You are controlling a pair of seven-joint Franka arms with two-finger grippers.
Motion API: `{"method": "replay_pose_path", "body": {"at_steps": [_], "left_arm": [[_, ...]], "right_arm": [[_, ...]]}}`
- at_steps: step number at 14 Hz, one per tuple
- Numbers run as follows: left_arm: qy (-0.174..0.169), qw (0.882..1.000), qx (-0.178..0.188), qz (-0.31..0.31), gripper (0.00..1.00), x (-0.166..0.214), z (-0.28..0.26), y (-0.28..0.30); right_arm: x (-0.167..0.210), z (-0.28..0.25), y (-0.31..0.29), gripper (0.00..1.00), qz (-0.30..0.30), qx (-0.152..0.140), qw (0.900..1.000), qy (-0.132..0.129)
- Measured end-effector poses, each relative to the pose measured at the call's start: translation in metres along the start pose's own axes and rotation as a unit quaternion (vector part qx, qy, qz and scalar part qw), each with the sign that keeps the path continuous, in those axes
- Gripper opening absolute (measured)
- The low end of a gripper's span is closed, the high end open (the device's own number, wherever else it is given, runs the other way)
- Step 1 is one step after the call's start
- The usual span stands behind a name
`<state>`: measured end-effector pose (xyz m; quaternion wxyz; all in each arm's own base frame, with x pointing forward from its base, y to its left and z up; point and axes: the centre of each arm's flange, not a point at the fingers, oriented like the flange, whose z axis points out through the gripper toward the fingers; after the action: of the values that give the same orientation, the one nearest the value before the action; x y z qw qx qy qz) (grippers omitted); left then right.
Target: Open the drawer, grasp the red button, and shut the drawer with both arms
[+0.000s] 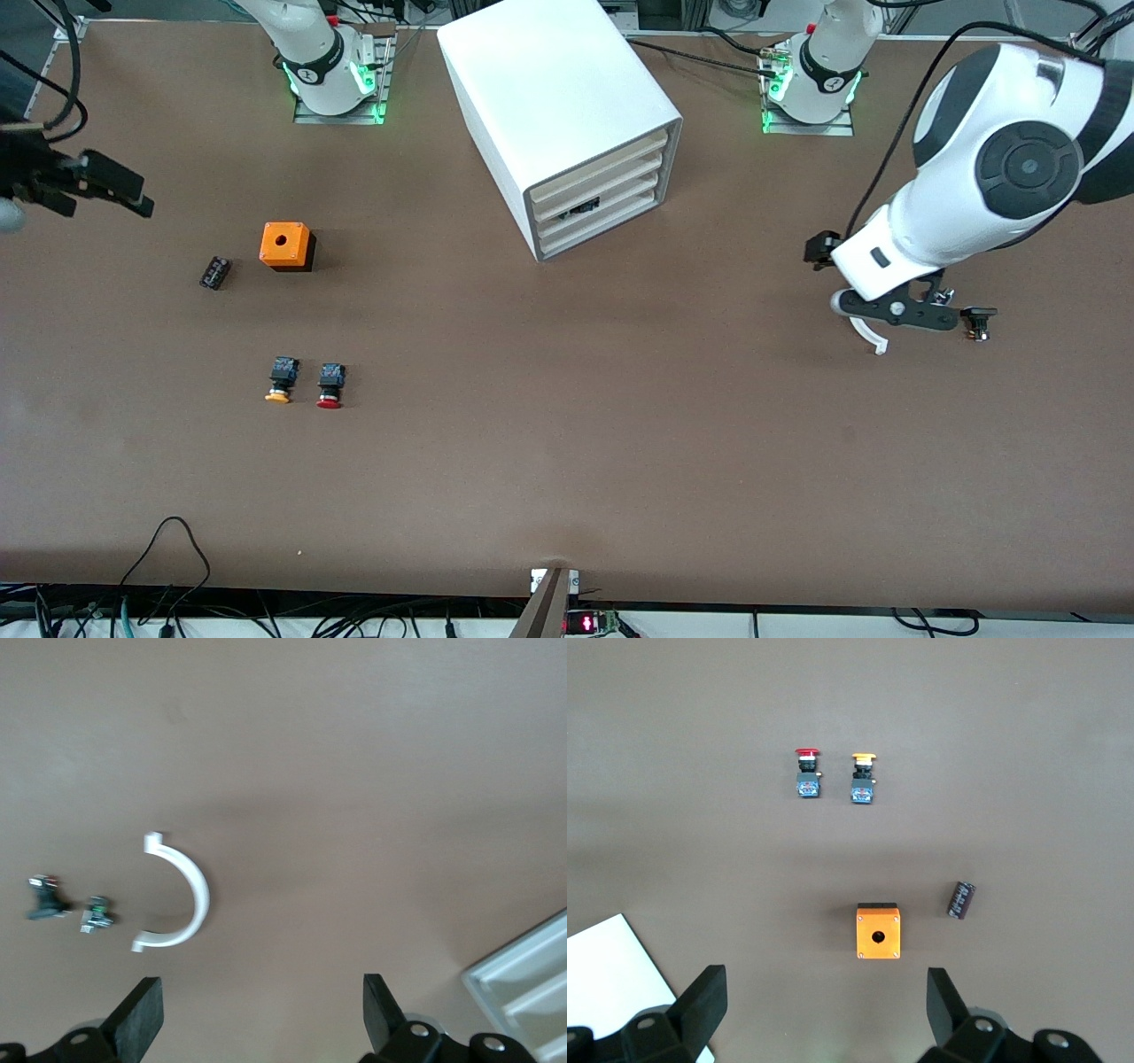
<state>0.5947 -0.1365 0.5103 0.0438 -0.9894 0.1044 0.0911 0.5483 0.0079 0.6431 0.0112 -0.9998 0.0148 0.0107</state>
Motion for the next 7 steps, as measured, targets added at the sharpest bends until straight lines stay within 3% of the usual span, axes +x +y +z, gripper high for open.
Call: {"method": "replay_pose_path", "body": {"at_steps": [5, 7], "left_arm": [[0.054, 0.998, -0.026, -0.016, 1.0, -0.02, -0.027, -0.063], [0.075, 0.996, -0.035, -0.033, 1.0, -0.034, -0.036, -0.085]], "right_arm": [[-0.037, -0.001, -0.007, 1.0, 0.017, -0.018, 0.999, 0.03], [-0.041, 0.007, -0.007, 1.0, 0.034, -0.018, 0.999, 0.029]]}}
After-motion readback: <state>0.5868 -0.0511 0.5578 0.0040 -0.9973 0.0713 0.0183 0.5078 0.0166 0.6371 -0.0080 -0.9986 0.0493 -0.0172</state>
